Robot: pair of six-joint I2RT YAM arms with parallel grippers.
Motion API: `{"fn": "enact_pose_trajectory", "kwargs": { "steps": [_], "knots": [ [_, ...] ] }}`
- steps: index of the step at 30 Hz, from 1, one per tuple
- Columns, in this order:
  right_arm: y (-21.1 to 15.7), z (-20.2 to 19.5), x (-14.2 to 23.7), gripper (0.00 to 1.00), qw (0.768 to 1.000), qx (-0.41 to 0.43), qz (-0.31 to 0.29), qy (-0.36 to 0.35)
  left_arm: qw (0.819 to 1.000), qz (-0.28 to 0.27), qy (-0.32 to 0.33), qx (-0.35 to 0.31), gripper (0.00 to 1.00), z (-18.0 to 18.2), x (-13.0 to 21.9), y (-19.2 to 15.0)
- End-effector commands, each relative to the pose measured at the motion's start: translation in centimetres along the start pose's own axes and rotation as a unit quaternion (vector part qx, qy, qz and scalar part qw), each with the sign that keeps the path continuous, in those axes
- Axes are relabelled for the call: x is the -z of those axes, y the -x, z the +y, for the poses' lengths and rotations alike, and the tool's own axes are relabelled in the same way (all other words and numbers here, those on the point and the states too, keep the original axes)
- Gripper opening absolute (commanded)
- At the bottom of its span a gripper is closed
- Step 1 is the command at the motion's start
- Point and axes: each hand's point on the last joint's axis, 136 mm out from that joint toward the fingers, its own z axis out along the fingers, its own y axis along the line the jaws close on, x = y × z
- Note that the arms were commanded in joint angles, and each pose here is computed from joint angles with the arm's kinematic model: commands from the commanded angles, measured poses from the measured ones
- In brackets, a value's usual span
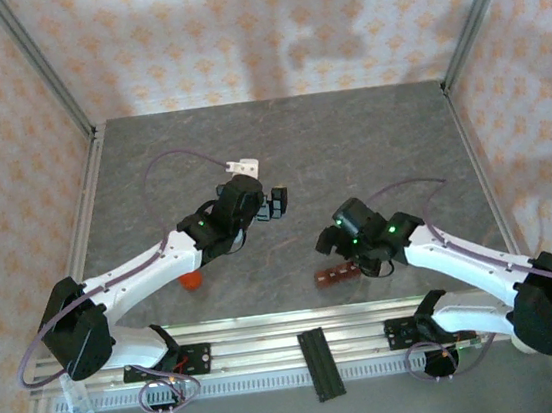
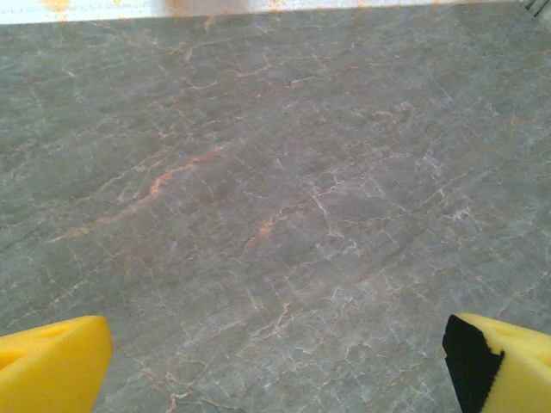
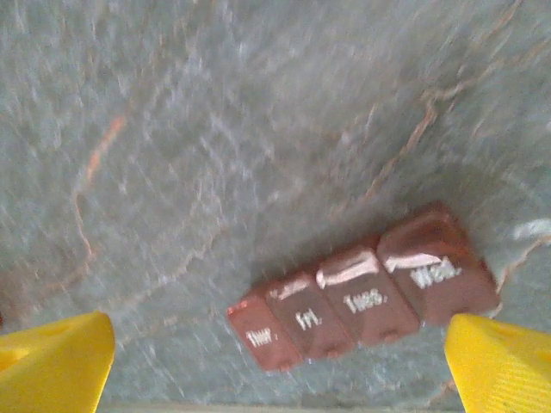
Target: Sort the pills into containers
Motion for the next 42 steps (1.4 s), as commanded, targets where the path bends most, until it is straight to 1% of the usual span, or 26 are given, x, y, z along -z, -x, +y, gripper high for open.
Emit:
{"fn": "enact_pose_trajectory", "kwargs": {
  "steps": [1, 5, 11, 16, 21, 30, 37, 42],
  "knots": [
    [-1.8, -0.4, -0.5, 0.98, 0.999, 0.028, 0.023, -0.020, 0.999, -0.028, 0.019, -0.009, 1.00, 0.3, 0.8, 2.2],
    [-3.7, 0.6, -1.5, 0.98, 0.997, 0.053, 0.049, -0.022, 0.999, -0.031, 0.030, -0.017, 1.00, 0.8, 0.8, 2.6],
    [-5.4, 1.9, -3.0, 0.99, 0.994, 0.076, 0.073, -0.024, 0.998, -0.035, 0.054, -0.013, 1.00, 2.7, 0.9, 3.1],
    [-5.8, 1.9, -4.2, 0.99, 0.994, 0.074, 0.082, -0.025, 0.998, -0.038, 0.059, -0.006, 1.00, 3.5, 1.2, 3.4],
    [-5.4, 2.9, -4.8, 1.00, 0.993, 0.081, 0.077, -0.025, 0.997, -0.037, 0.061, -0.003, 1.00, 3.8, 1.2, 3.2],
    [-3.0, 5.2, -5.3, 1.00, 0.994, 0.098, 0.047, -0.031, 0.998, -0.036, 0.059, 0.002, 1.00, 4.0, 1.5, 3.0],
    [0.3, 6.0, -6.5, 1.00, 0.995, 0.088, 0.029, -0.039, 0.998, -0.036, 0.059, 0.004, 1.00, 4.1, 1.9, 2.9],
    [3.5, 7.2, -6.6, 1.00, 0.996, 0.084, 0.004, -0.037, 0.997, -0.037, 0.060, 0.006, 1.00, 4.3, 2.2, 3.0]
  ]
}}
